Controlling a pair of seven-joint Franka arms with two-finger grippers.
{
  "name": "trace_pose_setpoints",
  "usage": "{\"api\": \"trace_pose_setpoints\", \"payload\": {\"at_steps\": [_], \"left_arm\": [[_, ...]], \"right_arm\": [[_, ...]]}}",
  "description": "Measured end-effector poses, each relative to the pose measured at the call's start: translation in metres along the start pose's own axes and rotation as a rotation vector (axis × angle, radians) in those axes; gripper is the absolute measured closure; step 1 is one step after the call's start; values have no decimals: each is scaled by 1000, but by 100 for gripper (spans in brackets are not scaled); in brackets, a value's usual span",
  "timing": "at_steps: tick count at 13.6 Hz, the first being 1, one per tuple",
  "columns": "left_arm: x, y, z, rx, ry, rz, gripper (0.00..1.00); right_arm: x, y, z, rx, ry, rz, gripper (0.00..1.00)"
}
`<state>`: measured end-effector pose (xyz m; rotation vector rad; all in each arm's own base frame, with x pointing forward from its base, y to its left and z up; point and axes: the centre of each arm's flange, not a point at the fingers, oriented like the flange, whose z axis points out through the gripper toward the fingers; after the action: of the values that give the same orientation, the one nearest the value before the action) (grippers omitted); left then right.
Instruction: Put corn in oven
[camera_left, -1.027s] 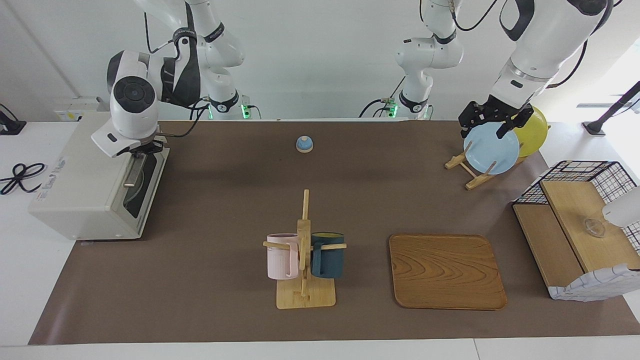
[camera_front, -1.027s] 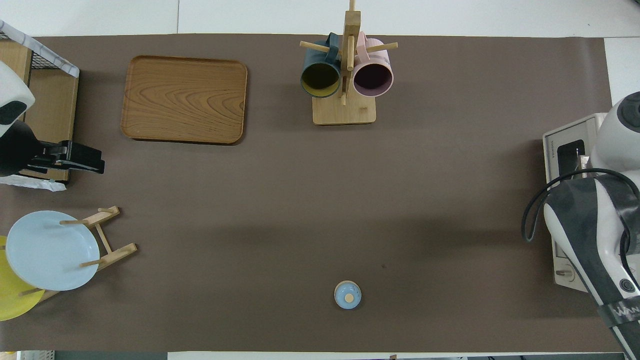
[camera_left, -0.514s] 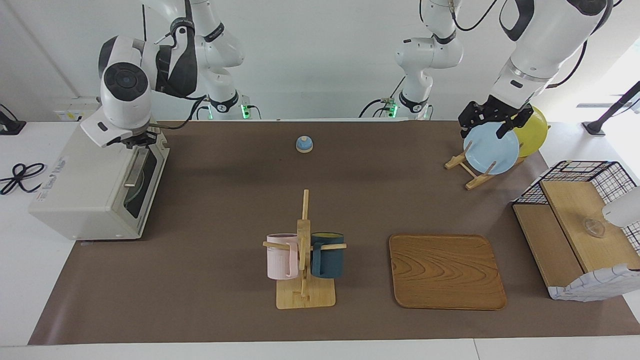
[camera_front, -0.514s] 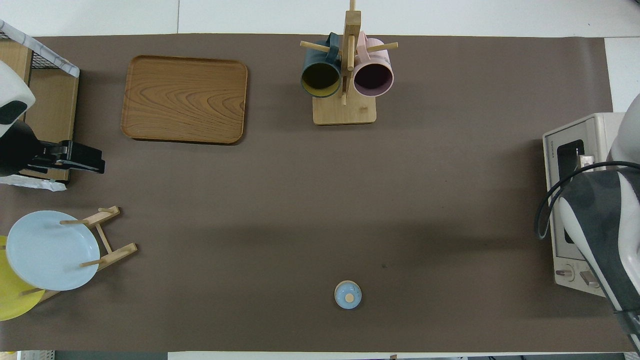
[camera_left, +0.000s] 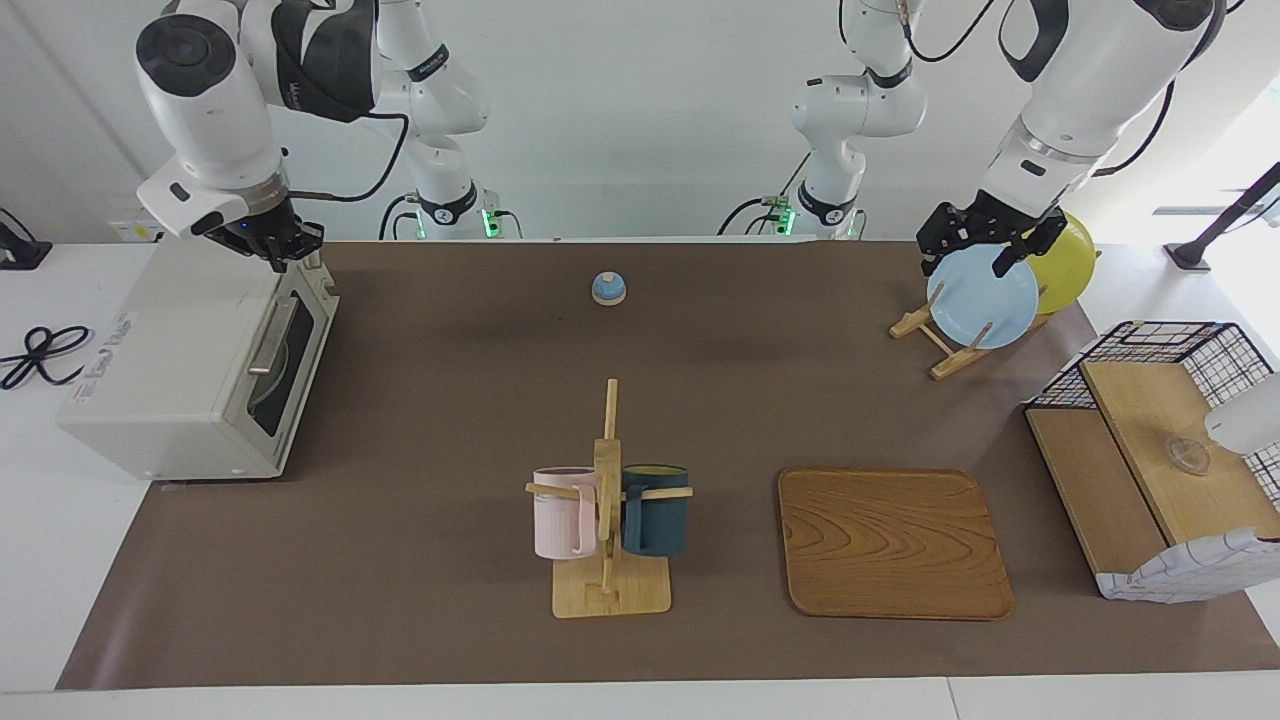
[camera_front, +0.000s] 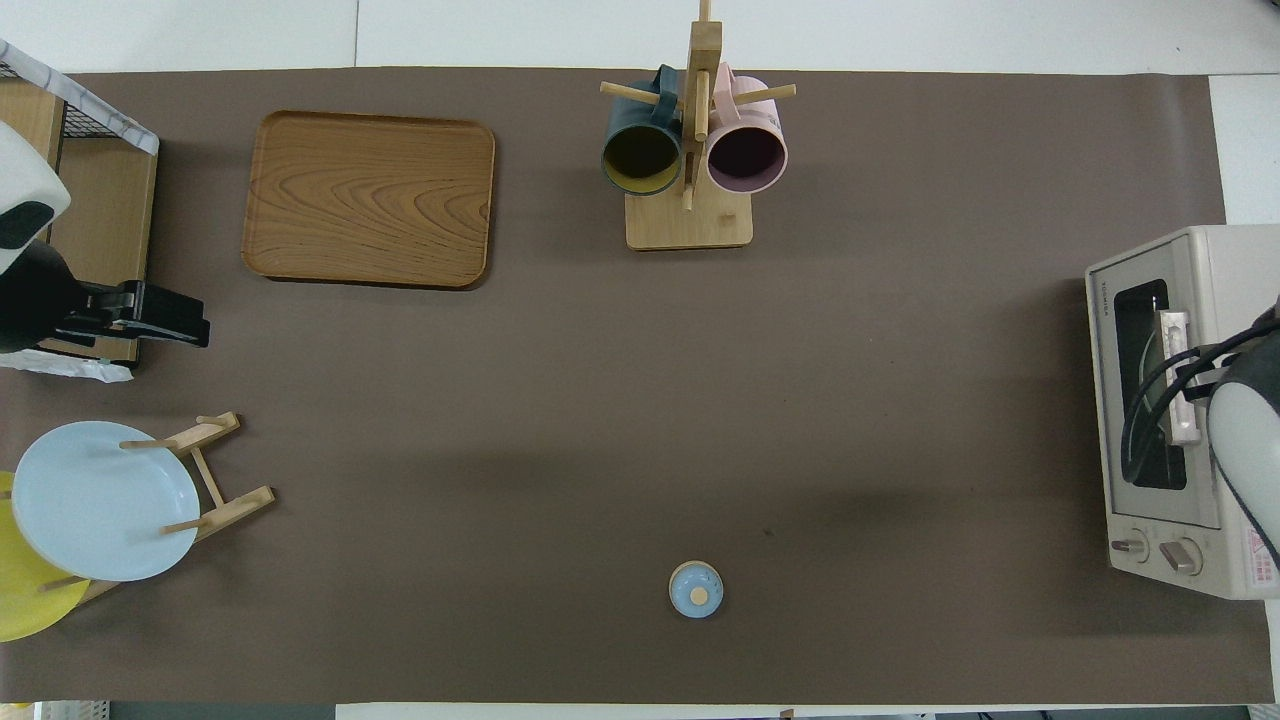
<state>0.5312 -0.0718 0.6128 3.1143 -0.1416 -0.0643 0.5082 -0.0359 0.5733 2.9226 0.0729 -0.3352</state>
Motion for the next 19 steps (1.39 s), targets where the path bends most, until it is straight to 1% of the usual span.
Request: {"api": "trace_pose_setpoints", "payload": {"at_steps": [1,2,3,4,5,6,7,8,10,11,15,19], "left_arm": [[0,0,0,0,0,0,0],[0,0,0,0,0,0,0],[0,0,0,0,0,0,0],[0,0,0,0,0,0,0],[0,0,0,0,0,0,0],[0,0,0,0,0,0,0],[0,0,0,0,0,0,0],[0,0,0,0,0,0,0],[0,0,0,0,0,0,0],[0,0,0,0,0,0,0],[0,0,0,0,-1,0,0],[0,0,0,0,-1,0,0]], "right_arm": [[-1,-2,-4,45,5,1,95],[-1,-3,-6,82,11,3,95],[-1,-4,-7,116,15,4,86],[-1,-5,-8,138,19,4,76],[-1,-5,-9,147,22,4,64],[-1,-5,-10,149,24,4,54],[-1,-5,-11,150,26,5,41],[-1,-5,-13,151,31,6,32],[-1,-5,-15,152,33,11,7],[0,-6,-15,152,34,22,0],[10,-30,-23,150,35,48,0],[19,-29,-24,150,19,52,0]]}}
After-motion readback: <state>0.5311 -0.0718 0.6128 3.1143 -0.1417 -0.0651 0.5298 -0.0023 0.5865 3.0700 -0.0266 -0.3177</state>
